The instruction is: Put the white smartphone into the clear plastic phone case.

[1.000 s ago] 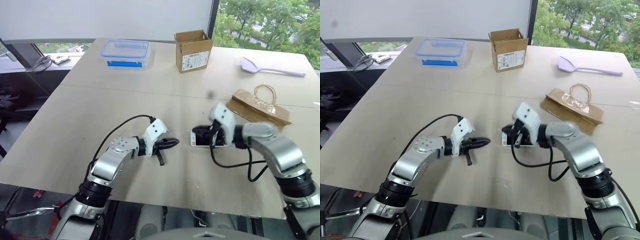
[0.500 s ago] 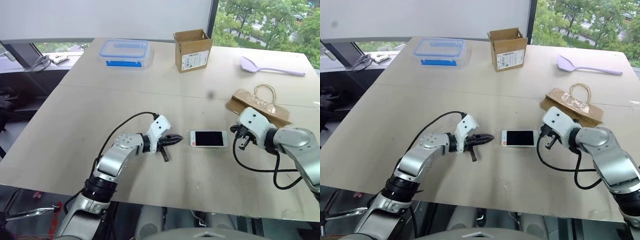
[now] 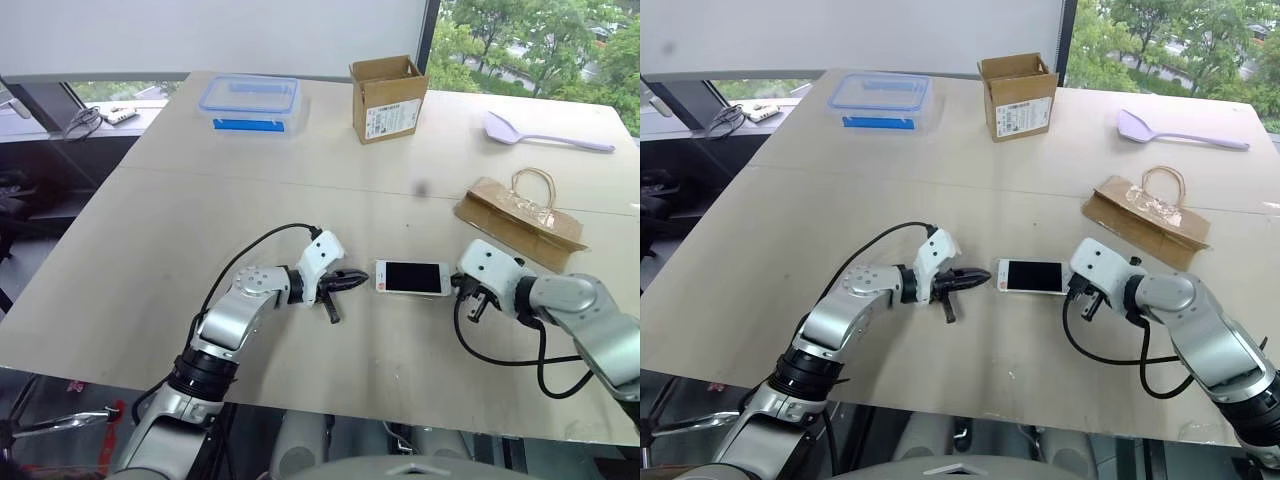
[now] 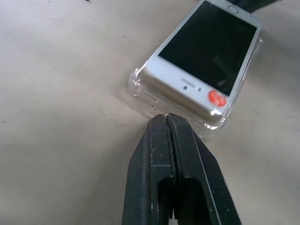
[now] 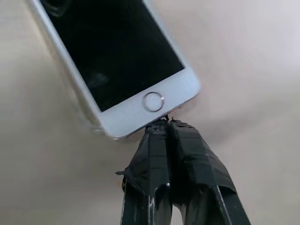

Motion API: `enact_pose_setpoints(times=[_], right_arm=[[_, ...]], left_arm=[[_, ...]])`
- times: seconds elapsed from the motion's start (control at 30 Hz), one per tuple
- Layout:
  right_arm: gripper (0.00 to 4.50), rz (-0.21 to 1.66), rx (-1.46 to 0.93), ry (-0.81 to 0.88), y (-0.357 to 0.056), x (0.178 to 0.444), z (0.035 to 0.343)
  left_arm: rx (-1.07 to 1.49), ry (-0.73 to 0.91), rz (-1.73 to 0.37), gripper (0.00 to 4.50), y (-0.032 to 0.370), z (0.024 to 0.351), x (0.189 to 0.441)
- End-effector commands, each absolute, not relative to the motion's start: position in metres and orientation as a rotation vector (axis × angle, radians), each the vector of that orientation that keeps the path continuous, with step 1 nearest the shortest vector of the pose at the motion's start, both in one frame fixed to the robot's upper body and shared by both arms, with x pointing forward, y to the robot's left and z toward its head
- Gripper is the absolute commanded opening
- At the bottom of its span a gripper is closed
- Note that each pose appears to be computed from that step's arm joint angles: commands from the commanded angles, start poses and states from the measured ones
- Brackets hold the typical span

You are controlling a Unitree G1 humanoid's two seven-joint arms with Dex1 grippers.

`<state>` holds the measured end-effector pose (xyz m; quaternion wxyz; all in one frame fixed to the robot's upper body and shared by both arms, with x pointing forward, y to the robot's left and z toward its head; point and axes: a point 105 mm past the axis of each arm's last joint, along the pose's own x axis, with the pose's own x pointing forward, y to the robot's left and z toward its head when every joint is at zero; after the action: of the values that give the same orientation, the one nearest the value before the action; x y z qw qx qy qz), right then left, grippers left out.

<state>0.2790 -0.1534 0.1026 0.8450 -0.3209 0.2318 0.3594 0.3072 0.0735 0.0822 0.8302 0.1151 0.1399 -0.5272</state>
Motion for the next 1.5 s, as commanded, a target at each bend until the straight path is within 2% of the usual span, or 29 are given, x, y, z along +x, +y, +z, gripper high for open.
enact_pose_setpoints(times=[0.03,0.8,0.97,1.07,1.13,1.3,1.4,1.5], right_arm=[[0.13,0.805,-0.694,0.448,-0.142,0.276,0.11],[0.13,1.131,-0.64,0.402,-0.072,0.267,0.096],[0.13,1.076,-0.649,0.412,-0.082,0.277,0.097],[0.13,1.03,-0.656,0.411,-0.094,0.283,0.103],[0.13,1.018,-0.612,0.385,-0.102,0.283,0.121],[0.13,1.122,-0.451,0.283,-0.09,0.273,0.159],[0.13,1.126,-0.425,0.256,-0.073,0.284,0.158],[0.13,1.152,-0.428,0.282,-0.06,0.29,0.143]], left_arm=[[0.251,0.293,-1.132,0.0,0.072,0.08,0.304],[0.243,0.302,-1.101,0.0,0.075,0.079,0.299],[0.246,0.313,-1.074,0.0,0.082,0.077,0.3],[0.239,0.32,-1.054,0.0,0.087,0.077,0.301],[0.227,0.329,-1.041,0.0,0.091,0.076,0.302],[0.194,0.34,-1.025,0.0,0.096,0.079,0.304],[0.188,0.34,-1.022,0.0,0.096,0.08,0.306],[0.194,0.338,-1.026,0.0,0.096,0.081,0.307]])
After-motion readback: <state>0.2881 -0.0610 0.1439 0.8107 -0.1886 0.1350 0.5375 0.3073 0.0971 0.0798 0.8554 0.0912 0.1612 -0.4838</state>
